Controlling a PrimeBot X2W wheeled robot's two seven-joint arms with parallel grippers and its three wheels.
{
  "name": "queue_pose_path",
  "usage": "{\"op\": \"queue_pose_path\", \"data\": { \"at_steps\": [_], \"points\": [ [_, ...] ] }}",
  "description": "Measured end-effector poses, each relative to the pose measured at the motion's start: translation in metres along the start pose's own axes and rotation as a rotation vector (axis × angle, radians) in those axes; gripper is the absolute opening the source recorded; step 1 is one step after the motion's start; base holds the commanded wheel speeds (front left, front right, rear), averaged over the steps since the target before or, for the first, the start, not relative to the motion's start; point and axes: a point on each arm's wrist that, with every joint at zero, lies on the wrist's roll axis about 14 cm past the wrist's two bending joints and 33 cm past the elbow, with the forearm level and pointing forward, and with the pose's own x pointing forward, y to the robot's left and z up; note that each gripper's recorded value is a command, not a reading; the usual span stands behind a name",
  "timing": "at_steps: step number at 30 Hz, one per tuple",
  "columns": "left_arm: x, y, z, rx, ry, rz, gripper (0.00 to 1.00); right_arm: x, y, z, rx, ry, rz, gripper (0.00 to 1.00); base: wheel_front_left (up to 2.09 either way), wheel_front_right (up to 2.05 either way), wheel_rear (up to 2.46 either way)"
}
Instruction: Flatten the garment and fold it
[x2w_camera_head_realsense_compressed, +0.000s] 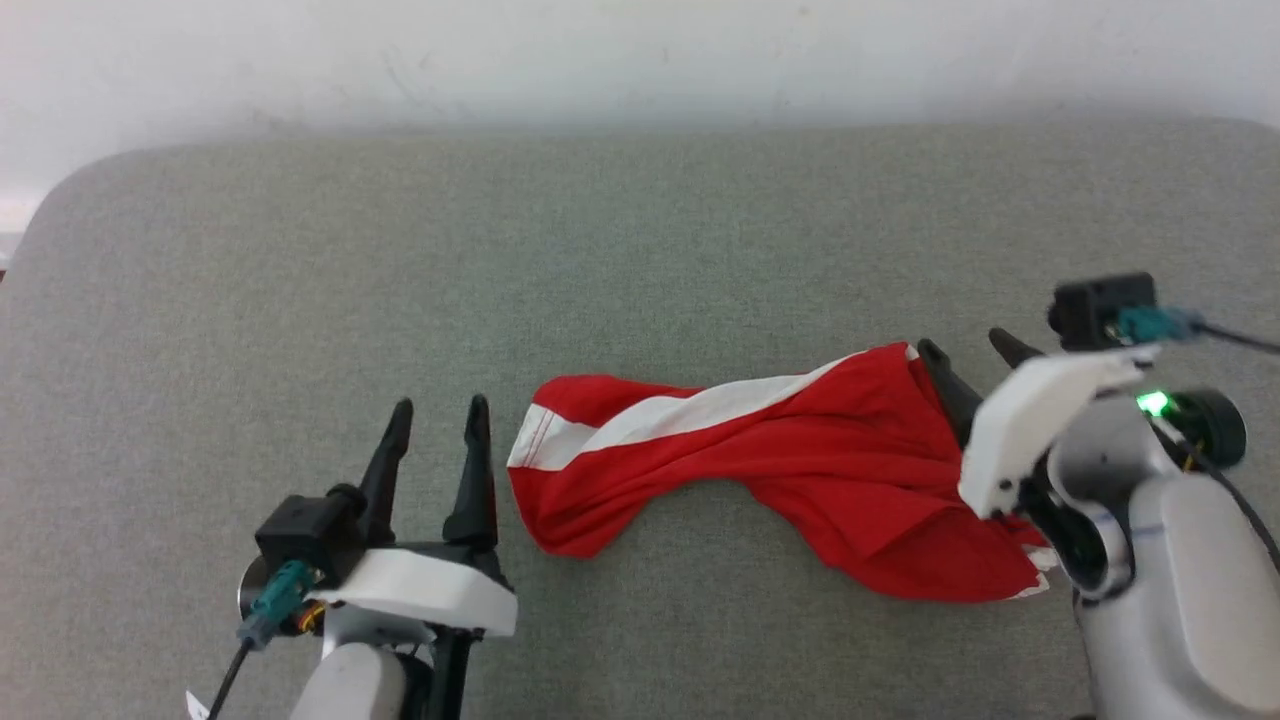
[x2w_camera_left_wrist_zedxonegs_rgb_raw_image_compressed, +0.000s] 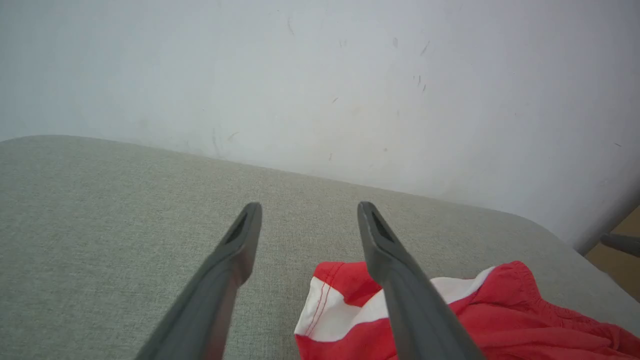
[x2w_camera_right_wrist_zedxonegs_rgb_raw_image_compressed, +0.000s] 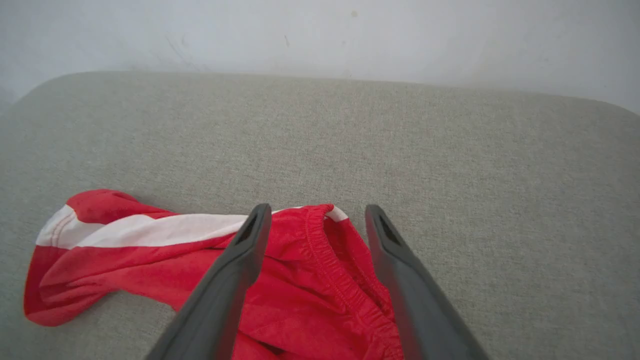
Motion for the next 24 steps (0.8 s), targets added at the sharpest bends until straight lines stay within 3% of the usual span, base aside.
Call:
{"op": "queue_pose_path", "data": {
  "at_steps": [10, 23, 24],
  "points": [
    [0.011, 0.001, 0.004, 0.016, -0.044, 0.019, 1.00, 0.055, -0.012, -0.038, -0.186, 0.277, -0.028, 1.00, 0.00, 0.00, 0.00],
    [0.019, 0.006, -0.017, 0.003, 0.008, 0.020, 1.00, 0.072, -0.007, -0.083, -0.188, 0.390, 0.006, 1.00, 0.00, 0.00, 0.00],
    [0.021, 0.004, -0.017, -0.001, 0.008, 0.016, 1.00, 0.074, -0.007, -0.083, -0.188, 0.388, 0.008, 0.82, 0.00, 0.00, 0.00]
  ]
}}
